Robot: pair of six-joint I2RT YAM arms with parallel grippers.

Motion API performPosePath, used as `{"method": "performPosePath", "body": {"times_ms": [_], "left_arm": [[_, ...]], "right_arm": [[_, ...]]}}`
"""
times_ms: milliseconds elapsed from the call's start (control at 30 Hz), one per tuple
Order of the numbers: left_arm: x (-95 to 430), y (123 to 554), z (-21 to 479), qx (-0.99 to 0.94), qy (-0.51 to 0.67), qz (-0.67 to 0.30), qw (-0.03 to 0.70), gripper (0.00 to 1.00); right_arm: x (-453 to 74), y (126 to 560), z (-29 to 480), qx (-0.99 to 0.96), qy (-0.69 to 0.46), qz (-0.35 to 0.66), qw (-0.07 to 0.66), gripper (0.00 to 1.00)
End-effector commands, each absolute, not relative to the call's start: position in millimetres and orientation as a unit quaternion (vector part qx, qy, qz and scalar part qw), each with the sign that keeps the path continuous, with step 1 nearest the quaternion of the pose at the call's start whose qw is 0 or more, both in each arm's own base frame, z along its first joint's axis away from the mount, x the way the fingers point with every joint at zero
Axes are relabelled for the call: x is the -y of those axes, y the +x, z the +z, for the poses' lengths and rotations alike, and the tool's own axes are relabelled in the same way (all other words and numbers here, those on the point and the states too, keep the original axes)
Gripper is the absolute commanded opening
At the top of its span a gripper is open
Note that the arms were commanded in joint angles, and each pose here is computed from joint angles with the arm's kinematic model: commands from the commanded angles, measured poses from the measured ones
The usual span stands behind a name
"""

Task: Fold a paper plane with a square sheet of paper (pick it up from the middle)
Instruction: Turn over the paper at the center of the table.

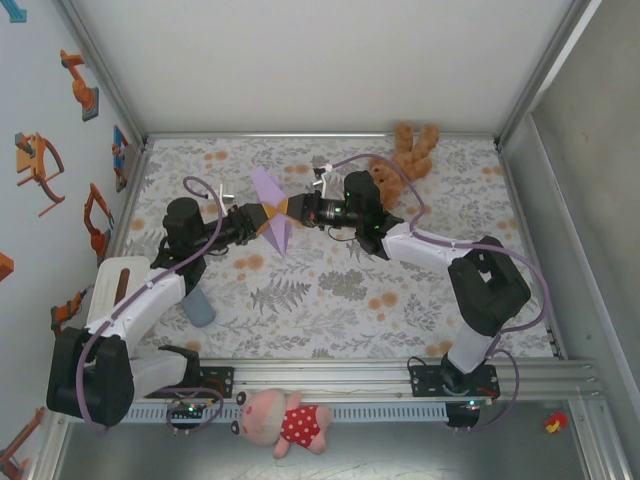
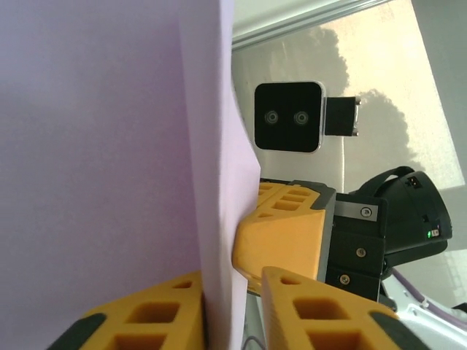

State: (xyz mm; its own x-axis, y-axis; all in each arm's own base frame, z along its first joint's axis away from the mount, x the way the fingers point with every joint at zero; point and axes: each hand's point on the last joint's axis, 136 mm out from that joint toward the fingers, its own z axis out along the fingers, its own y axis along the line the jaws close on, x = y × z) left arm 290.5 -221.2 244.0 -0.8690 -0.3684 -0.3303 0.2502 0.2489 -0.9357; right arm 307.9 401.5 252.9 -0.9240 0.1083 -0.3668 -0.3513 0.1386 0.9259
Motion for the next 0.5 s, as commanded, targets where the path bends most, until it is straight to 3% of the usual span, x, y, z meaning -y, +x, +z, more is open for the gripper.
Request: {"method": "performPosePath", "body": {"times_ms": [0, 267, 467], "left_arm": [[223.9, 285.0, 257.0, -0.741, -0.010, -0.617, 0.266, 0.20], [222.7, 285.0, 252.9, -0.751, -0.009, -0.605, 0.265, 0.11], [218.1, 283.4, 245.6, -0.769, -0.009, -0.581, 0.266, 0.10]], "right_arm": [[-396.1, 303.3, 272.3, -0.717, -0.091, 0.666, 0.186, 0.04], [-385.6, 308.1, 268.8, -0.726, -0.081, 0.653, 0.201, 0.21], [-354.6, 318.5, 250.6, -0.784, -0.068, 0.564, 0.251, 0.35]]}}
